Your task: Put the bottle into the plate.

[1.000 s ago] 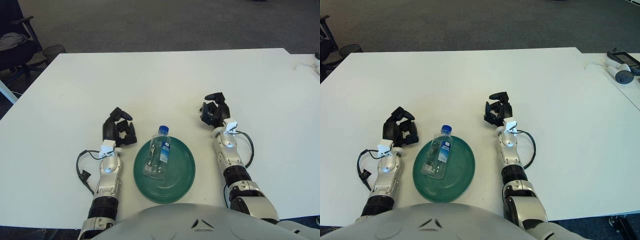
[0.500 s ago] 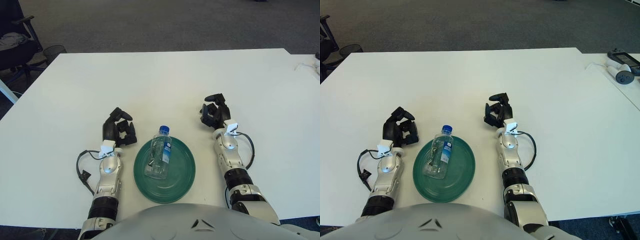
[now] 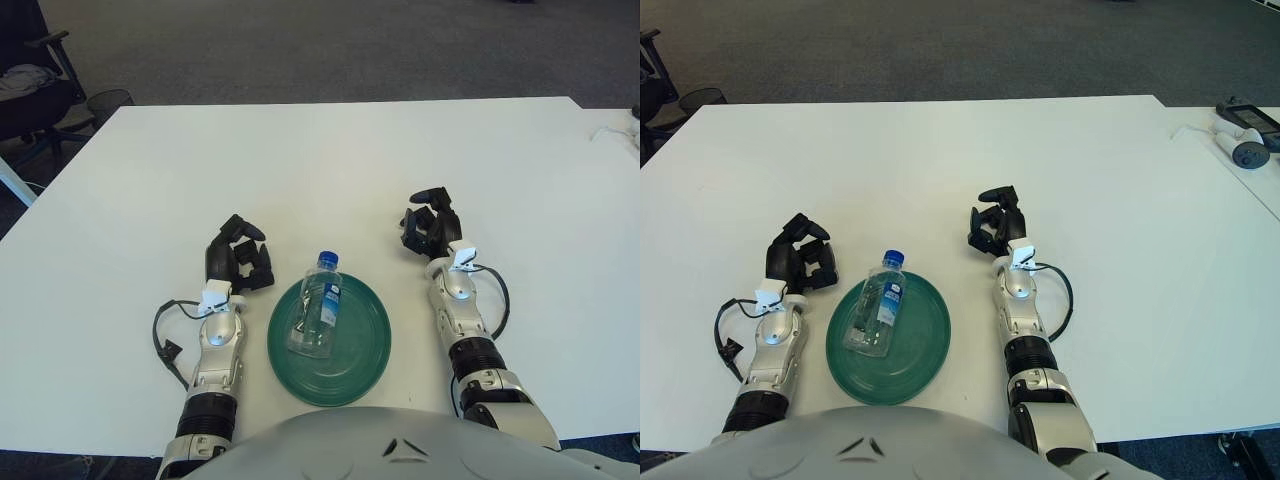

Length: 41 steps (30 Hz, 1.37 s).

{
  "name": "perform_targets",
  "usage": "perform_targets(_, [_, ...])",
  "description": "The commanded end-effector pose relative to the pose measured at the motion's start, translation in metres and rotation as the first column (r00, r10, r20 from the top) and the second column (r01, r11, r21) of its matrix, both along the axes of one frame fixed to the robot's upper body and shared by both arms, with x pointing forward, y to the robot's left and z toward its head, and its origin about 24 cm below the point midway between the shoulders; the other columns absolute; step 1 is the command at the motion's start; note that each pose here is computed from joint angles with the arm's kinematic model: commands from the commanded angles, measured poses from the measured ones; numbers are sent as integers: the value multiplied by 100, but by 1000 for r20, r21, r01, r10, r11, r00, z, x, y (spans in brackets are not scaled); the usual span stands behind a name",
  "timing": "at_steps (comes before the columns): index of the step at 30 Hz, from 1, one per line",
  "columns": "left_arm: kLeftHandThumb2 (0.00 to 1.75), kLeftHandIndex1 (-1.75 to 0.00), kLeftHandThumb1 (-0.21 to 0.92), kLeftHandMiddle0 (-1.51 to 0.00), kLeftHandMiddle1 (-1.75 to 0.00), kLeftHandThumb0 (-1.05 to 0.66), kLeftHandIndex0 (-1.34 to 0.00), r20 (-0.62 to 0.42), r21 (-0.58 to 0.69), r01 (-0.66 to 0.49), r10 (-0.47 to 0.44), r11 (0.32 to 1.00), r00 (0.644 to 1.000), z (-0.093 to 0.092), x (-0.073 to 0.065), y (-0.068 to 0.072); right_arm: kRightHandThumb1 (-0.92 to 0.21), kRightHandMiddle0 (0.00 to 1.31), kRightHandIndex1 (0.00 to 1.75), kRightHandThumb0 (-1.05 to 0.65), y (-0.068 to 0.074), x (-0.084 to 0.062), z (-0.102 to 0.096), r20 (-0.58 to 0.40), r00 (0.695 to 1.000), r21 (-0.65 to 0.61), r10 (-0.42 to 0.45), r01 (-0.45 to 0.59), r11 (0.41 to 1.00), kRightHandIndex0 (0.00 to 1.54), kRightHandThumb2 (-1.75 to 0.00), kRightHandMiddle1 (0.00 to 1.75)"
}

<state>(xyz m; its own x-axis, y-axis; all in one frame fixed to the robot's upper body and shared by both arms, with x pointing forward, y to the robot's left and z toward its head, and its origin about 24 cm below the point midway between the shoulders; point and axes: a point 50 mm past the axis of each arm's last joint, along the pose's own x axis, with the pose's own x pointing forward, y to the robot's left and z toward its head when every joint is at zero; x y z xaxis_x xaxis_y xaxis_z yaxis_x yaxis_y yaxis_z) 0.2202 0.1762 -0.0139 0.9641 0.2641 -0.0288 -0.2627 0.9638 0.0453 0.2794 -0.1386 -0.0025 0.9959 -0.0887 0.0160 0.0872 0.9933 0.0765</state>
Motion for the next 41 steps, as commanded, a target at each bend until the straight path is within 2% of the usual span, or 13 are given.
perform_targets(1, [155, -175, 13, -132, -175, -55, -76, -79, 4, -13, 13, 1000, 997, -14, -10, 2, -50, 24, 170, 0, -3, -15, -25, -125, 992, 7, -15, 16, 1000, 50, -110, 175])
perform_targets(41, [153, -175, 14, -131, -175, -54, -75, -76, 11, -21, 22, 1000, 997, -11, -8, 5, -51, 24, 169, 0, -1, -17, -25, -114, 993, 7, 0, 1, 1000, 50, -109, 175])
